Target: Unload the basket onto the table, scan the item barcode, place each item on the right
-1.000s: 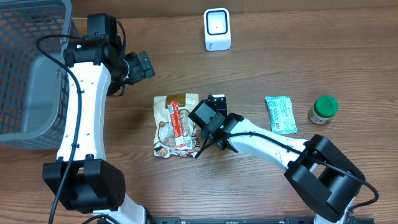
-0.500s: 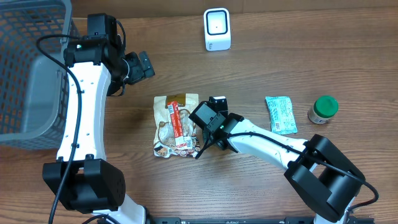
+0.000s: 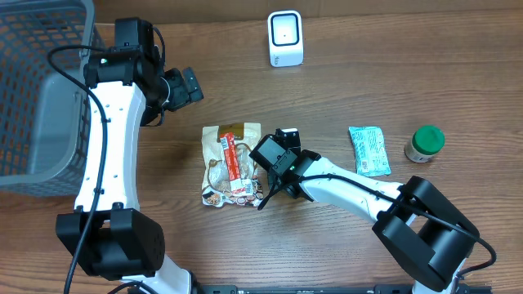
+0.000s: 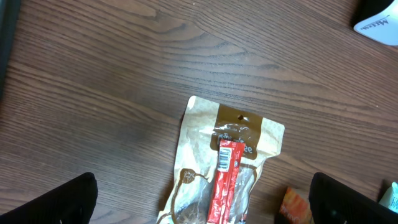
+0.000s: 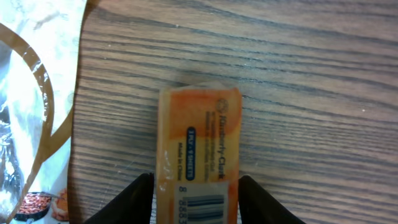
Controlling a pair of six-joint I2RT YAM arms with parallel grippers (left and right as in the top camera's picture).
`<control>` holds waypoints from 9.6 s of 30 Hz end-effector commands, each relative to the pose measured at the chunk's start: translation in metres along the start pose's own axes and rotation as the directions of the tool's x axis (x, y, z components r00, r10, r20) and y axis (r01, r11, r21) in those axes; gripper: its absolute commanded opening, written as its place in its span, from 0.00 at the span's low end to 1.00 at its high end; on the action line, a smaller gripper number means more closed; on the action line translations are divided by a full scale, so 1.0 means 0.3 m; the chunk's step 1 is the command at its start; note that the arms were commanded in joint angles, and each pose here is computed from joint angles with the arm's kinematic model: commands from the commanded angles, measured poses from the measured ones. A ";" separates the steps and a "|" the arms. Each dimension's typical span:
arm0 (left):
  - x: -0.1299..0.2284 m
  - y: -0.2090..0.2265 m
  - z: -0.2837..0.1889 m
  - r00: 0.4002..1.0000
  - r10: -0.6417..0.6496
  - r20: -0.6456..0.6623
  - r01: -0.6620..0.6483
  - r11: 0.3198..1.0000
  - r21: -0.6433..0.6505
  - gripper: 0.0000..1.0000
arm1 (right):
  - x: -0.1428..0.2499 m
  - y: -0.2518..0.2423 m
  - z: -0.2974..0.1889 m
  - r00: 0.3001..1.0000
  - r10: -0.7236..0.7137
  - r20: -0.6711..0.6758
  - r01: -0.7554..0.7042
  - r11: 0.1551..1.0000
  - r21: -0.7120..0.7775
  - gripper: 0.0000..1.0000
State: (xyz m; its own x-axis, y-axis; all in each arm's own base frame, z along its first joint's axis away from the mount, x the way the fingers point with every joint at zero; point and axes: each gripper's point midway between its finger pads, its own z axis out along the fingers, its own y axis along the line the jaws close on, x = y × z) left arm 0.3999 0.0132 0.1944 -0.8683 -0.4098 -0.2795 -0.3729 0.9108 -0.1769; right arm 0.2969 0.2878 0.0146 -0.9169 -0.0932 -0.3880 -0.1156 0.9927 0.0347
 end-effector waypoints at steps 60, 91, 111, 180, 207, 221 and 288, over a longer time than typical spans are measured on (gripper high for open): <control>-0.010 -0.015 -0.038 0.999 0.020 0.032 -0.020 1.000 0.011 1.00 | -0.180 -0.052 -0.098 0.994 0.018 0.108 -0.018 1.000 -0.007 0.42; -0.010 -0.014 -0.038 0.999 0.020 0.032 -0.020 1.000 0.011 0.99 | -0.189 -0.195 -0.105 0.989 -0.007 0.148 -0.023 0.980 0.199 0.21; -0.010 -0.014 -0.038 0.999 0.020 0.032 -0.020 1.000 0.011 1.00 | -0.167 -0.276 -0.122 0.990 -0.055 0.129 0.010 0.946 0.323 0.17; -0.010 -0.014 -0.037 0.999 0.020 0.032 -0.020 1.000 0.011 1.00 | -0.112 -0.126 -0.087 1.000 0.000 0.025 -0.002 0.997 0.074 0.47; -0.010 -0.014 -0.038 0.999 0.020 0.032 -0.020 1.000 0.011 1.00 | -0.145 -0.192 -0.058 0.994 0.093 -0.060 -0.093 0.996 -0.013 0.43; -0.010 -0.014 -0.038 0.999 0.020 0.032 -0.020 1.000 0.011 1.00 | -0.122 -0.217 -0.056 0.980 0.064 -0.187 -0.092 0.985 -0.145 0.38; -0.010 -0.014 -0.037 0.999 0.020 0.031 -0.020 1.000 0.011 1.00 | -0.840 -0.334 -0.738 0.856 -0.340 0.389 0.328 0.939 0.100 0.03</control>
State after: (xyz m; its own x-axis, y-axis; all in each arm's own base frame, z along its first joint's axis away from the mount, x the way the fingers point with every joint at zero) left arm 0.3999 0.0132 0.1944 -0.8683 -0.4098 -0.2795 -0.3729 0.9108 -0.1769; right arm 0.4380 0.1981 0.3272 -0.6460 -0.2141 -0.7327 -0.3010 0.9535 -0.0132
